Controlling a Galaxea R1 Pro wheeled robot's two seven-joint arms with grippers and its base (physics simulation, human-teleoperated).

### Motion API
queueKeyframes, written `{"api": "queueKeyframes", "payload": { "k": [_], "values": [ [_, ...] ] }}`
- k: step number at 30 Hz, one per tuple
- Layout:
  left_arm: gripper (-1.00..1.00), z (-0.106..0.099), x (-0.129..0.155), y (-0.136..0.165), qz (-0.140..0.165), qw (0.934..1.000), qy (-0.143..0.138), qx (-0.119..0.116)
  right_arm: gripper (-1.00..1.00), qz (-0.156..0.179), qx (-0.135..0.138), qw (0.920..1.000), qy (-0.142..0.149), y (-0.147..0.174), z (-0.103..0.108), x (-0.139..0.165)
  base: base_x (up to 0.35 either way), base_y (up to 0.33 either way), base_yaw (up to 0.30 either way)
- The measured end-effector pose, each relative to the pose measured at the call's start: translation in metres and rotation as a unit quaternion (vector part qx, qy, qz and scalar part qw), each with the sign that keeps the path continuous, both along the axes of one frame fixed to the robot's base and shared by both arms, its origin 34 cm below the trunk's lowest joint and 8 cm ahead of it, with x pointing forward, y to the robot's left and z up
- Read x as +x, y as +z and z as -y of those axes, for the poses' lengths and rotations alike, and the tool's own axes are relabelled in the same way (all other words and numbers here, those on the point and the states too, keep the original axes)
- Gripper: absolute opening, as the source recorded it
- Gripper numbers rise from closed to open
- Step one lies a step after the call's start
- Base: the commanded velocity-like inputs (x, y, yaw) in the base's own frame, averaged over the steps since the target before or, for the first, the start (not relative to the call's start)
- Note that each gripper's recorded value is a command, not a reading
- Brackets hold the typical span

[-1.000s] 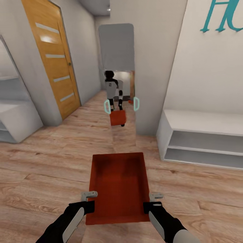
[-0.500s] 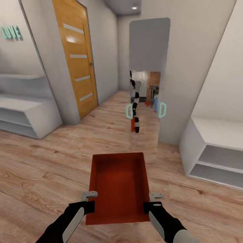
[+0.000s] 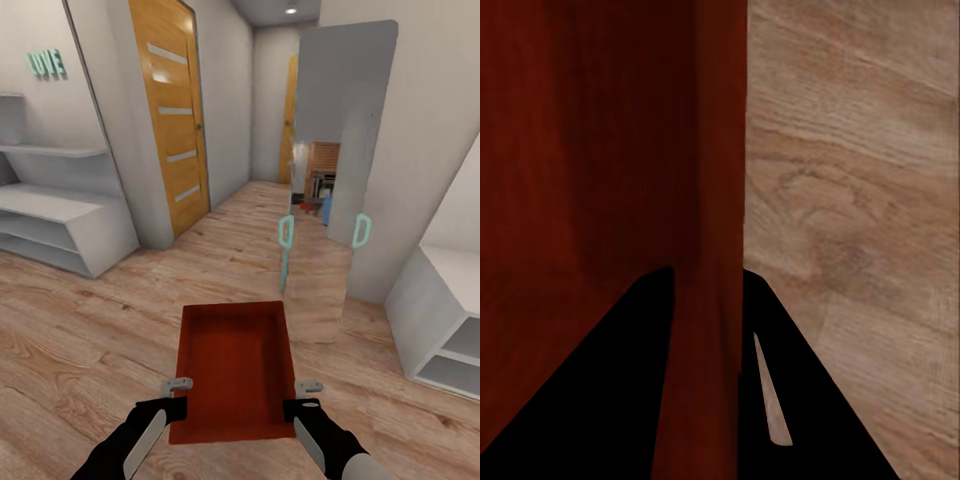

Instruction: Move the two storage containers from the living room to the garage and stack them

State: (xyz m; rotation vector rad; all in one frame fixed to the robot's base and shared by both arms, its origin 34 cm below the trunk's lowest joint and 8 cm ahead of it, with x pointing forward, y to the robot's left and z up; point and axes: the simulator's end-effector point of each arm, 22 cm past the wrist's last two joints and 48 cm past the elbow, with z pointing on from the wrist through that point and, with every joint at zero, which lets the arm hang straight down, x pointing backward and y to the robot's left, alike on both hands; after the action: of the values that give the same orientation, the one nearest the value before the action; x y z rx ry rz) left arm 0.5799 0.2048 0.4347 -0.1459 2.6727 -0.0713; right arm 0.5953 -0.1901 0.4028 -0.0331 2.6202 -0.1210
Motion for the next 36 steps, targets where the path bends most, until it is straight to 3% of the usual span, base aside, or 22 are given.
{"api": "queueKeyframes", "payload": {
  "k": [15,28,36],
  "values": [
    [-1.00,0.0001,0.0002,0.0002,0.001,1.0000,0.000,0.000,-1.00,0.001,0.000,1.0000,0.000,0.0001,0.0001,0.0002,0.324,0.196,0.242],
    [-1.00,0.0002,0.0001,0.0001,0.000,1.0000,-0.001,0.000,-1.00,0.000,0.000,1.0000,0.000,0.0000,0.0002,0.0001,0.324,0.197,0.006],
    [-1.00,0.0002,0.0003,0.0005,0.001,1.0000,0.000,0.000,-1.00,0.001,0.000,1.0000,0.000,0.0004,0.0002,0.0003,0.324,0.197,-0.170]
  ]
}}
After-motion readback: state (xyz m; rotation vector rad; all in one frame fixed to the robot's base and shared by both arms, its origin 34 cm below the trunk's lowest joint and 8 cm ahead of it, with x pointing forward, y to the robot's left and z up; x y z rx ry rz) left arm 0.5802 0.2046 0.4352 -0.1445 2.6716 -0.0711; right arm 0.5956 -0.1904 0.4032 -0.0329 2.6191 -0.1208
